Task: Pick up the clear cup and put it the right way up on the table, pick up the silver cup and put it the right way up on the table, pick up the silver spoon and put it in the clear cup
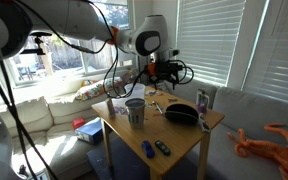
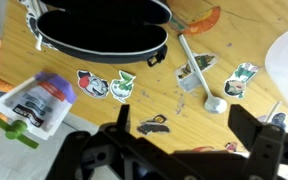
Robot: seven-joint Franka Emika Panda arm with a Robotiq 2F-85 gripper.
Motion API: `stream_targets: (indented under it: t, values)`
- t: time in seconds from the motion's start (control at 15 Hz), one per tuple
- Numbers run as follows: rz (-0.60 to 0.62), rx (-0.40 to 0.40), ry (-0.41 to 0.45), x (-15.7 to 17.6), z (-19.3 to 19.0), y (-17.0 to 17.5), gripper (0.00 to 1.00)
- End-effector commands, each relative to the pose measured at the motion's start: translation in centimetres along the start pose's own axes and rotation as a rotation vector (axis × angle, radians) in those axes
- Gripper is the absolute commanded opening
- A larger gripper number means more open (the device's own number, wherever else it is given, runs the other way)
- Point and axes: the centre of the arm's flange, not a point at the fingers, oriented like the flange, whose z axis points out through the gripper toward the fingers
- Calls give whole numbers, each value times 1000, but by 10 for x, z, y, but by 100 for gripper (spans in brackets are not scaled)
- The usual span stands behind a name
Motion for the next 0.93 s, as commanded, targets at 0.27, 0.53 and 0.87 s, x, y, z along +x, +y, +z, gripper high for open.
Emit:
stream_targets:
  t: [0.27,0.53,0.87]
  values:
    - [-84,135,-67,29,34,-14,100]
    - [-104,148,-75,28,53,-11,100]
    - [-126,178,-84,27,76,-12,100]
